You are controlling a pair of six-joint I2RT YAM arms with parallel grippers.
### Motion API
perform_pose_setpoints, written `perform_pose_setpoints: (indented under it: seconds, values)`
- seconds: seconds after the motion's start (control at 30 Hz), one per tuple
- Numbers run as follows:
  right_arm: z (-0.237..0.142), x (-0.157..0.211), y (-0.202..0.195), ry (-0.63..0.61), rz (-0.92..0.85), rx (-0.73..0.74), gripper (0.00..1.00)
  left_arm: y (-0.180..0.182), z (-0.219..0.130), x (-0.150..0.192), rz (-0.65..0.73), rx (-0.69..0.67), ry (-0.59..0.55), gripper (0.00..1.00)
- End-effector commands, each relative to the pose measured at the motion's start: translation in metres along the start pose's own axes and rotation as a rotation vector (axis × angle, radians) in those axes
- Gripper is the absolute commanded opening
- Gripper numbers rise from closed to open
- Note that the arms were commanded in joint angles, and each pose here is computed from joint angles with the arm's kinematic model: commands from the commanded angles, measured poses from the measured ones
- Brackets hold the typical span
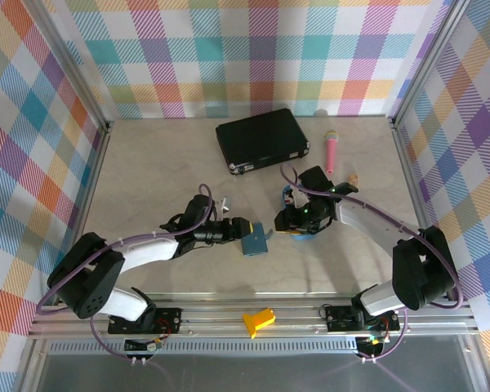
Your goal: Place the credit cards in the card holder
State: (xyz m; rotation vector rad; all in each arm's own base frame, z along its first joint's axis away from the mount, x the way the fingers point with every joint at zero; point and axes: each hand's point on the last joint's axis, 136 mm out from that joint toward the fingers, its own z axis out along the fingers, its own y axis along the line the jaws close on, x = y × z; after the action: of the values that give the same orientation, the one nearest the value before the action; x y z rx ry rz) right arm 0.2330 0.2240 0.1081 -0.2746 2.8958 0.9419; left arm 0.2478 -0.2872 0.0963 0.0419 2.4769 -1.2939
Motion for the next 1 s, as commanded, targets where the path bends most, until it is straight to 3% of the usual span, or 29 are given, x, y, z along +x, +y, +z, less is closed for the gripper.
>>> perform_pose_setpoints:
  seconds: [0.0,0.97]
  values:
    - [0.007,-0.003,0.006,0.006,-0.041,-0.049,0.41,-0.020,0.004,-0.016,0.044,0.053,-0.043,0.57]
    - [0.030,-0.020,-0.008,0.038,0.048,0.006,0.35,0.009,0.043,-0.012,0.012,0.031,0.012,0.56]
